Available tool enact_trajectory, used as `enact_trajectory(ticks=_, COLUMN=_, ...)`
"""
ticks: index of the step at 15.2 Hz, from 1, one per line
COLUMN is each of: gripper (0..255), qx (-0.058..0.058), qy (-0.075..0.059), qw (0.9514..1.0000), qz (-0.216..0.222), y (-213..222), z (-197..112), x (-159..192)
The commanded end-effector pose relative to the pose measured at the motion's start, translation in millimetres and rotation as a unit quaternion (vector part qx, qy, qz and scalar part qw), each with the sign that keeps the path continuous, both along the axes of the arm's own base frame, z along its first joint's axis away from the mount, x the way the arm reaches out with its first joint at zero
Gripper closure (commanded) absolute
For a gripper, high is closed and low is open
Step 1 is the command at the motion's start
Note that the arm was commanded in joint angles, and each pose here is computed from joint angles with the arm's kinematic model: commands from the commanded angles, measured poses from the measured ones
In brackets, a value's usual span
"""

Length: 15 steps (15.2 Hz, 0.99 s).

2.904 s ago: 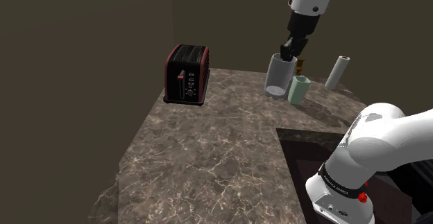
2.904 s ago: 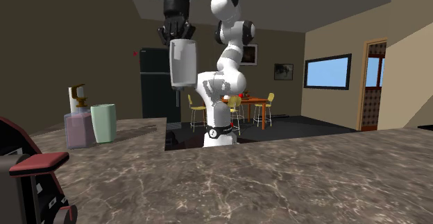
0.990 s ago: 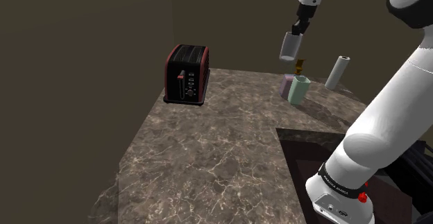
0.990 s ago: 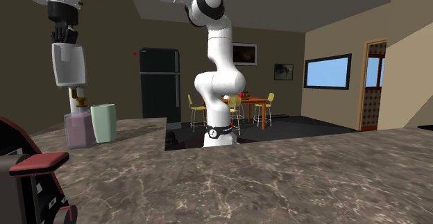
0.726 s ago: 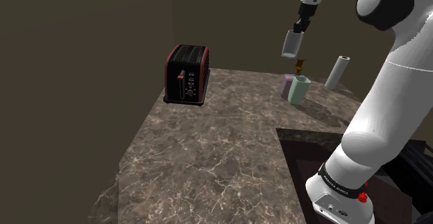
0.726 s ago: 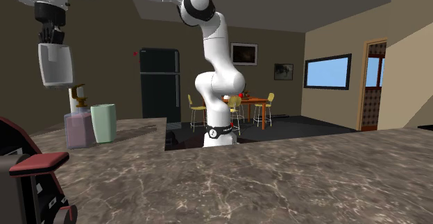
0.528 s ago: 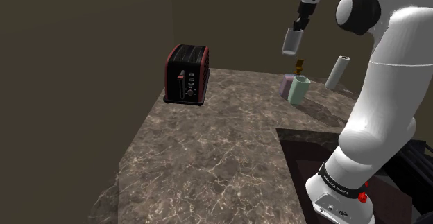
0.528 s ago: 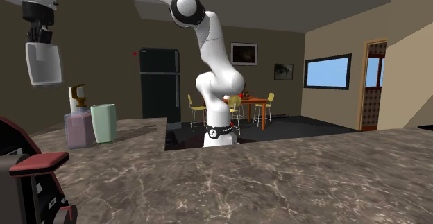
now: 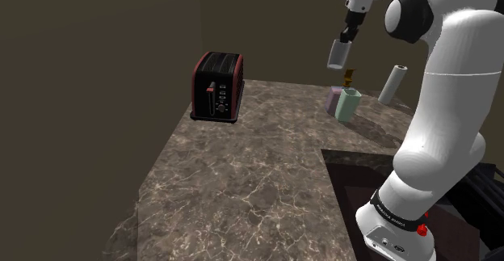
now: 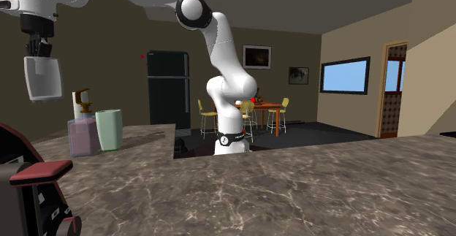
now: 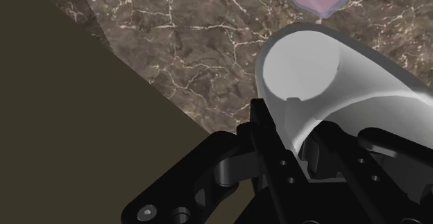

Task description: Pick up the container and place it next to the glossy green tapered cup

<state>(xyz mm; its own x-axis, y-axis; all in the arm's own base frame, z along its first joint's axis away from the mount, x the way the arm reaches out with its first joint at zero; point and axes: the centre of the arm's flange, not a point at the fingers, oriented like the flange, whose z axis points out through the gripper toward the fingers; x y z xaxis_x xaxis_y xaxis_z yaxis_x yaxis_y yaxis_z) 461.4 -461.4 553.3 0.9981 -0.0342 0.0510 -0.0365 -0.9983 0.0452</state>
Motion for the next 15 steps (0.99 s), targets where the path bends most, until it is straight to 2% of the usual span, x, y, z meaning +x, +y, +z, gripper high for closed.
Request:
enact_trajectory(ticks=1, gripper=255, qx=0.000, qy=0.000, qw=1.0000, qz=0.000, y=-0.6, z=-11.1, x=-0.2)
enact_trajectory(ticks=15, gripper=255, qx=0.000, qy=0.000, qw=1.0000, qz=0.000, y=-0.6, z=-85.0, x=-0.2)
